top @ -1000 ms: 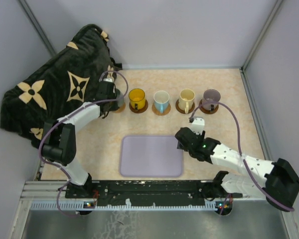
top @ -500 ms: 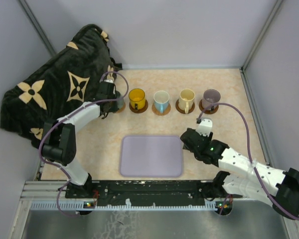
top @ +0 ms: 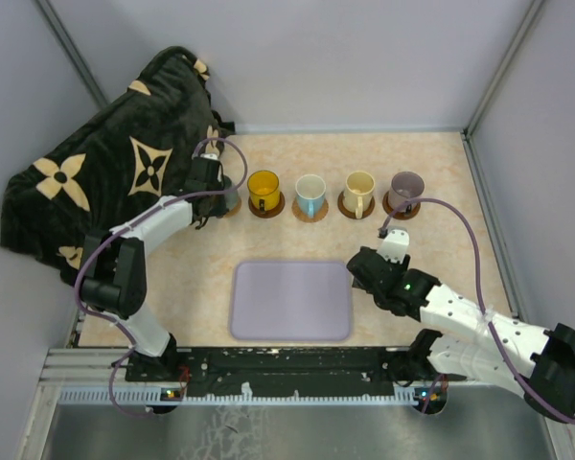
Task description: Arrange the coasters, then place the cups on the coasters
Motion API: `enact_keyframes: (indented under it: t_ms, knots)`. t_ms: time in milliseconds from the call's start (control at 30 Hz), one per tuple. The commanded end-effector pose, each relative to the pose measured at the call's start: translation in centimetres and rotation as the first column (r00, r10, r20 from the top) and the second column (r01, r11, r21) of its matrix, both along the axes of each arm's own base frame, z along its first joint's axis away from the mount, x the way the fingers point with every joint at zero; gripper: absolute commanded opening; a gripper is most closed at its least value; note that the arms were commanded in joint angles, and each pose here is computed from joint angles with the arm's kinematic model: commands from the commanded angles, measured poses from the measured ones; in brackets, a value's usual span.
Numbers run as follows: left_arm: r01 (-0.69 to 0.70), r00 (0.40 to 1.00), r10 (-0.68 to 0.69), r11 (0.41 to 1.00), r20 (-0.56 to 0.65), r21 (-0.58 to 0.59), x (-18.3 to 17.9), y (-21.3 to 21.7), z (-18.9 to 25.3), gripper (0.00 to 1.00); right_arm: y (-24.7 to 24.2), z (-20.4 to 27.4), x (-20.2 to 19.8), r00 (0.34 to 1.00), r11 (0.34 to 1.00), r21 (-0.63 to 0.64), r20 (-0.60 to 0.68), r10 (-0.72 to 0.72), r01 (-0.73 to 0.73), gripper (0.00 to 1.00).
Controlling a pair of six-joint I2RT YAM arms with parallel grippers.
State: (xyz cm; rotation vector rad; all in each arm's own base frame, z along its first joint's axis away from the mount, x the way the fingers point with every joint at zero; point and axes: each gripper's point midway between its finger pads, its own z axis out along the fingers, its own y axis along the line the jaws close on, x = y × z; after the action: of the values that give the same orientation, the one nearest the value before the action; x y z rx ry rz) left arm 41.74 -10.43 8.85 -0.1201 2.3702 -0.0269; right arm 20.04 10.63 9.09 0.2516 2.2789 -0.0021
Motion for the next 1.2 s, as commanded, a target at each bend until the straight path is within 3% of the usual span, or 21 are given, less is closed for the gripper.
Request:
enact_keyframes:
  t_ms: [0, 700, 1167]
  knots:
    - [0.001, 0.993, 0.002, 1.000, 0.119, -0.023, 2.6, -0.4, 3.2, 0.12, 0.3, 2.0, 1.0, 0.998, 0.998, 0.048, 0.061, -0.034, 0.031, 0.64]
    - [0.003, 0.997, -0.001, 1.000, 0.081, -0.025, 2.2, -0.5, 1.3, 0.12, 0.4, 1.3, 0.9, 0.999, 0.999, 0.041, 0.045, -0.026, 0.025, 0.65]
    - [-0.014, 0.999, 0.014, 1.000, 0.048, -0.003, 1.5, 0.1, 1.0, 0.34, 0.7, 0.9, 0.9, 0.999, 0.999, 0.046, 0.039, -0.019, 0.017, 0.65]
